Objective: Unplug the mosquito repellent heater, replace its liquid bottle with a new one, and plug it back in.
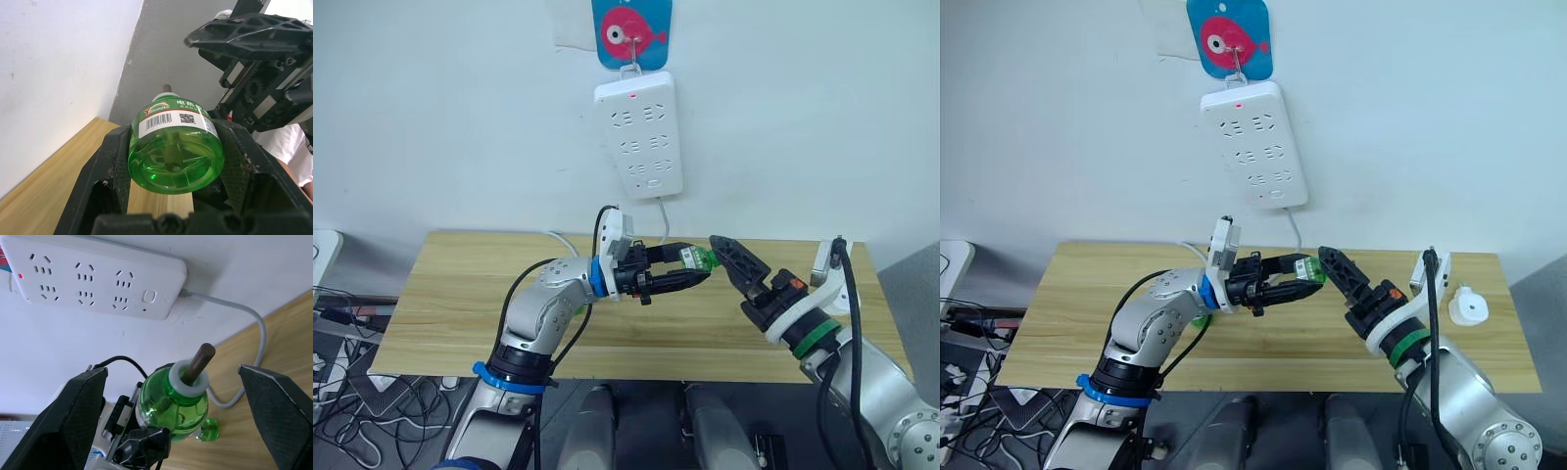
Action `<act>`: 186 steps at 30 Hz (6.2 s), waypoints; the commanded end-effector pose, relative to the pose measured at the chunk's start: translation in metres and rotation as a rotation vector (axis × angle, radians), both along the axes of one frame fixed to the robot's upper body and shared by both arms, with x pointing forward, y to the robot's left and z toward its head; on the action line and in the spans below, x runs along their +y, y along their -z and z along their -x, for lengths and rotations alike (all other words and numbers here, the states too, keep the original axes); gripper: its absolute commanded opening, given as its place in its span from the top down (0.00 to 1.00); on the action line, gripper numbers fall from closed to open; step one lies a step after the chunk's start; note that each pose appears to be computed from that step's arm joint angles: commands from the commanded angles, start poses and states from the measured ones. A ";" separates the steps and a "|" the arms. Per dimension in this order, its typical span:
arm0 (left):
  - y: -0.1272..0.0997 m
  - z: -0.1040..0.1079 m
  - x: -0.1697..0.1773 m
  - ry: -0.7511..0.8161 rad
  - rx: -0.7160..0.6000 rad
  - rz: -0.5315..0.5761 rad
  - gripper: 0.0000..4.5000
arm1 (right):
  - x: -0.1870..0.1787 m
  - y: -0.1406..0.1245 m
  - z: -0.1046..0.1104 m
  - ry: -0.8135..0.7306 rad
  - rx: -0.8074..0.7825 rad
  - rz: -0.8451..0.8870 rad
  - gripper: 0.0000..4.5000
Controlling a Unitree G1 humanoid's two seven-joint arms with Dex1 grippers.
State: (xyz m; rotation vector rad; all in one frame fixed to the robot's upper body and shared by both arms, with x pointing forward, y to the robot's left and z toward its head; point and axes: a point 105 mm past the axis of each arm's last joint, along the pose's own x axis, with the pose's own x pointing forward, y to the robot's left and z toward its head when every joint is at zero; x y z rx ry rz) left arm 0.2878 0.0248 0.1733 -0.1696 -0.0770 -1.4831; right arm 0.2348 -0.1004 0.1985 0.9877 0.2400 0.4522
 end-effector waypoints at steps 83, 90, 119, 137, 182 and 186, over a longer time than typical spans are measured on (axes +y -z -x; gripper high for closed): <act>0.029 0.025 0.016 -0.061 -0.344 -0.339 0.00 | -0.134 0.148 -0.093 0.419 -0.229 1.263 0.81; 0.030 0.029 0.019 -0.094 -0.318 -0.337 0.00 | -0.139 0.153 -0.081 0.411 -0.200 1.256 0.20; 0.105 0.062 0.156 -1.137 -0.045 -0.235 0.00 | 0.014 0.027 -0.028 -0.604 -0.719 0.989 0.01; 0.162 -0.005 0.112 -1.055 0.014 -0.218 0.00 | 0.026 0.010 -0.016 -0.769 -0.786 0.992 0.01; 0.053 -0.024 0.027 -0.470 -0.132 -0.254 0.50 | 0.038 0.030 -0.027 -0.393 -0.729 0.998 0.00; 0.044 -0.026 0.017 -0.407 -0.113 -0.269 0.50 | 0.050 0.028 -0.031 -0.317 -0.727 0.974 0.00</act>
